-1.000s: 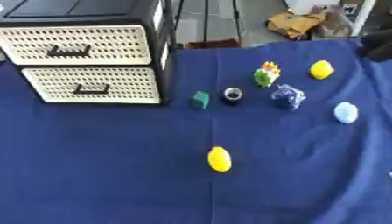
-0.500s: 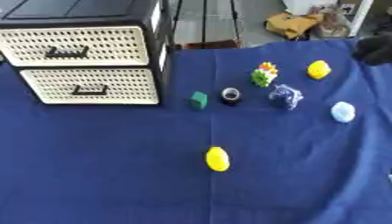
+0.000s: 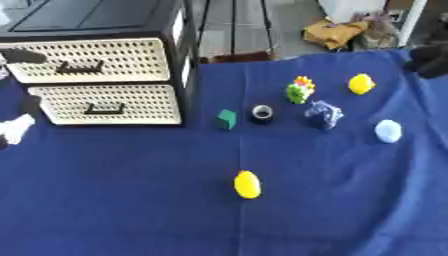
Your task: Pick up objects from table and place into drawer.
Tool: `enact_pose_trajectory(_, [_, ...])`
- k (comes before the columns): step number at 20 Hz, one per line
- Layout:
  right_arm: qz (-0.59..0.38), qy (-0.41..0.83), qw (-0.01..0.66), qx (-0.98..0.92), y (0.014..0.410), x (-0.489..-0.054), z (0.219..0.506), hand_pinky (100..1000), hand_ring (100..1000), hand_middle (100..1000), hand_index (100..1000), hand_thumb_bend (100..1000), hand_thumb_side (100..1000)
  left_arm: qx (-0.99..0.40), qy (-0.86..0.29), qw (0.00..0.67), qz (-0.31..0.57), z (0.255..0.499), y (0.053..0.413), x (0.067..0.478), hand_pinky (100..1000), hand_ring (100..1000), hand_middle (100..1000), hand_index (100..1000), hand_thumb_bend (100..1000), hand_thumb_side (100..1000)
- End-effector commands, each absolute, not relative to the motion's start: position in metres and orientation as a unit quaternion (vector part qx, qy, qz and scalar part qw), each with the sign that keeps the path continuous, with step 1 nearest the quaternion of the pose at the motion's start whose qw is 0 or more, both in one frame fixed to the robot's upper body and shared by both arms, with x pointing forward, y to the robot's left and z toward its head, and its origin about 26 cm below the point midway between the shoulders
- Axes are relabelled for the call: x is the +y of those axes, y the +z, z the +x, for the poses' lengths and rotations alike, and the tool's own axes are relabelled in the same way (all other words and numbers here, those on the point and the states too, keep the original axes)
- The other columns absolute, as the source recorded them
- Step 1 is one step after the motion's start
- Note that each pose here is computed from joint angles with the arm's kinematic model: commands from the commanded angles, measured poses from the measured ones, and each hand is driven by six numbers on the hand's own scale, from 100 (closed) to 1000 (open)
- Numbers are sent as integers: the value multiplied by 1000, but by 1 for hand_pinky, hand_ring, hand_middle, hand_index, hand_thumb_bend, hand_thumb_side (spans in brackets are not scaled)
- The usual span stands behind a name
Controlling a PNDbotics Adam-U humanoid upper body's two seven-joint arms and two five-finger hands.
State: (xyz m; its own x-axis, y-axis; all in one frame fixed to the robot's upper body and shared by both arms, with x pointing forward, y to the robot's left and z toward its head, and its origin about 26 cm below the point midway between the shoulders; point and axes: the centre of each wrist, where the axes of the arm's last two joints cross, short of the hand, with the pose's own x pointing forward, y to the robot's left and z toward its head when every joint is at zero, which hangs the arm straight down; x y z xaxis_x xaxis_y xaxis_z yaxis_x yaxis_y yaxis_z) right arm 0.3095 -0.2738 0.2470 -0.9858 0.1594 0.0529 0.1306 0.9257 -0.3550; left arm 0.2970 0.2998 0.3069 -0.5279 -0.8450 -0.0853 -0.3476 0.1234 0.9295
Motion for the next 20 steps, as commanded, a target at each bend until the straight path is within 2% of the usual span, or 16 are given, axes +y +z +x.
enact_pose_trajectory(1, [-70, 186, 30, -980, 253, -274, 307, 642, 704, 550, 753, 100, 1000, -666, -545, 244, 447, 291, 321, 302, 100, 100, 100, 899, 100, 244])
enact_pose_trajectory(4, [-69, 189, 32, -979, 252, -273, 307, 641, 704, 549, 752, 100, 999, -619, -569, 253, 478, 290, 326, 303, 100, 100, 146, 968, 100, 225])
enact_pose_trajectory(6, [-69, 190, 33, -979, 252, -273, 307, 641, 704, 548, 751, 100, 998, -581, -583, 256, 507, 289, 330, 303, 100, 100, 189, 955, 100, 228])
enact_pose_trajectory(20, [-64, 197, 34, -978, 250, -271, 307, 642, 704, 543, 747, 100, 995, -537, -605, 294, 509, 288, 341, 294, 100, 100, 195, 940, 100, 258])
